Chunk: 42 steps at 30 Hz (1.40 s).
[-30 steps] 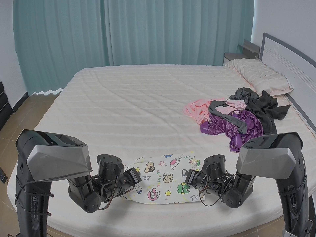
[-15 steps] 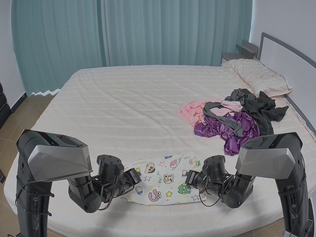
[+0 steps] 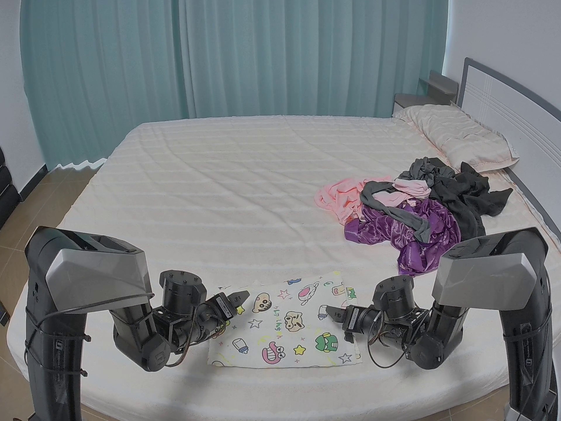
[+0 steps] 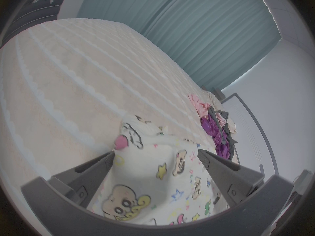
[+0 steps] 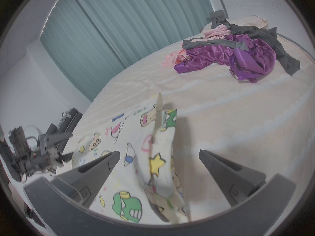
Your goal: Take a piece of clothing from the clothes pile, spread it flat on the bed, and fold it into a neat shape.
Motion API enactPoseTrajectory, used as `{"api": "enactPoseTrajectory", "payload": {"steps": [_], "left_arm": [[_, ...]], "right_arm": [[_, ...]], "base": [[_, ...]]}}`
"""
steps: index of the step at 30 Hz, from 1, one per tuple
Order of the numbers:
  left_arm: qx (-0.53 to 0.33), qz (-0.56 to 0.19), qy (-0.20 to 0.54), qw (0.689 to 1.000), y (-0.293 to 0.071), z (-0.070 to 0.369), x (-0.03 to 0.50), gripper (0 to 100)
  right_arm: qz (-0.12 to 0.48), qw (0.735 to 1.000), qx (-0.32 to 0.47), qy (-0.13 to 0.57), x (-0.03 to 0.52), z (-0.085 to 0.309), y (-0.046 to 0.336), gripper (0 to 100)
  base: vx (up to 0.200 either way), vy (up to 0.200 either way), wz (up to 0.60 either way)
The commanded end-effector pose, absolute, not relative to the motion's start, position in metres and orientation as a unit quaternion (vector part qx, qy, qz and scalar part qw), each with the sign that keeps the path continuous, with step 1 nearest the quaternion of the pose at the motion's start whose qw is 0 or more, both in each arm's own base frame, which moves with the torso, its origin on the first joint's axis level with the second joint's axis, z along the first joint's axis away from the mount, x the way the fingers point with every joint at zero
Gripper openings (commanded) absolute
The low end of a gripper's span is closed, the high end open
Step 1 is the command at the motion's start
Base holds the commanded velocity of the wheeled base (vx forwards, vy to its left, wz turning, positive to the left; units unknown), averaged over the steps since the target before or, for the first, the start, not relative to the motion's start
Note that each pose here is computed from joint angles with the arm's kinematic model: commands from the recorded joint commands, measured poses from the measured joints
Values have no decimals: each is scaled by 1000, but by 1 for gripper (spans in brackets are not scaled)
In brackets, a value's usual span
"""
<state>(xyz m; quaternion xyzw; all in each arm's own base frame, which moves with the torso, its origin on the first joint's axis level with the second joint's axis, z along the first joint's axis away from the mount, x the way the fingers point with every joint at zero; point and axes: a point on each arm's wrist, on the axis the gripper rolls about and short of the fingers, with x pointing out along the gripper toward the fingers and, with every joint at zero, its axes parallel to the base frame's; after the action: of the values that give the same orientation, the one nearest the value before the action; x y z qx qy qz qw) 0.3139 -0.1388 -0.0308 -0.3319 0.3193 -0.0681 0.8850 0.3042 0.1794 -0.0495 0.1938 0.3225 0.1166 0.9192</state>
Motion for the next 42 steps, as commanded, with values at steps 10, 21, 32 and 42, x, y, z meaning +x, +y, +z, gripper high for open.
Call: {"api": "enactPoseTrajectory", "payload": {"steps": [10,21,32,42], "left_arm": [[-360,-36,285,888,-117,-30,339,100],[-359,-36,286,887,-117,-31,339,100],[-359,-36,285,888,-118,-32,340,100],[-359,-36,285,888,-118,-32,340,100]], "right_arm": [[153,900,157,378,273,-53,171,100],[172,893,120,398,258,-58,170,0],[154,890,81,422,250,-51,166,0],[128,888,62,437,252,-51,168,0]], "base": [[0,0,0],[0,0,0],[0,0,0],[0,0,0]]}}
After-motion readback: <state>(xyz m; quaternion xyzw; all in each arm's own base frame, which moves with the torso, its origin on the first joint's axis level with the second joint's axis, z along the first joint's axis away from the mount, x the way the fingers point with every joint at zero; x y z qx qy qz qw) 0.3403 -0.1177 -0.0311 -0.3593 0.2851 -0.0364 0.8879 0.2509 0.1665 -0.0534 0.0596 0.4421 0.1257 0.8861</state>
